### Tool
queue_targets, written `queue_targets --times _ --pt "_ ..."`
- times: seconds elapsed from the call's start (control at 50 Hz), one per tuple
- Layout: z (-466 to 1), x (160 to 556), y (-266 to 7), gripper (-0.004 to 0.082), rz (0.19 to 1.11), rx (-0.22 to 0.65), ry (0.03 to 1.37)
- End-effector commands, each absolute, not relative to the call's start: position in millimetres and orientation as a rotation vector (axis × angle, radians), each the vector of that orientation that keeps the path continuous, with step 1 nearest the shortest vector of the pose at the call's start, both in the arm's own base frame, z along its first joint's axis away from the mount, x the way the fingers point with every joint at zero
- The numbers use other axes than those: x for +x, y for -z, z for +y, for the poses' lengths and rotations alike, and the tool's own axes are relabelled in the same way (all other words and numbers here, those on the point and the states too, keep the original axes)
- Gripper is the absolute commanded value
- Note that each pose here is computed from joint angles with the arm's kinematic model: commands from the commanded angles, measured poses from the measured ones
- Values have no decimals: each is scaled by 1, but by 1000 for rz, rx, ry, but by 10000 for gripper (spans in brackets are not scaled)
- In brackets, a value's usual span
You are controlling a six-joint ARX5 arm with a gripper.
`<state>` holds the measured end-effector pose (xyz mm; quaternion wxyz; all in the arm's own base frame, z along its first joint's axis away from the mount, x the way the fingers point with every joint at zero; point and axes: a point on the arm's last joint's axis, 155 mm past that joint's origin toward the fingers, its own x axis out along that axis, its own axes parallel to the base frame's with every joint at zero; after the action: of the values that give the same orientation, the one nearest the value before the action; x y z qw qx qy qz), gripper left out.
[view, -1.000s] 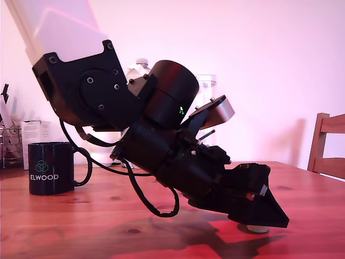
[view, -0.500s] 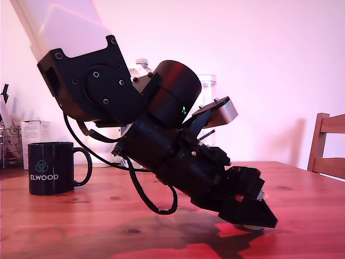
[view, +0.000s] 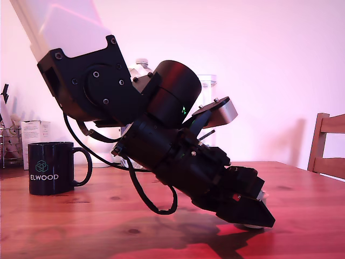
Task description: Pick up the coffee capsules from the table one by one and drop them inside the nearest coffee cup
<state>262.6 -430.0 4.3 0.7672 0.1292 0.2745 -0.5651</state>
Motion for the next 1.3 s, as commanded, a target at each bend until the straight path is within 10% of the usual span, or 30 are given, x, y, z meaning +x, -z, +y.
queue_targets --times 0.0,1.28 --pt "-415 252 22 124 682 306 1216" --pt "-301 307 -156 125 437 193 881"
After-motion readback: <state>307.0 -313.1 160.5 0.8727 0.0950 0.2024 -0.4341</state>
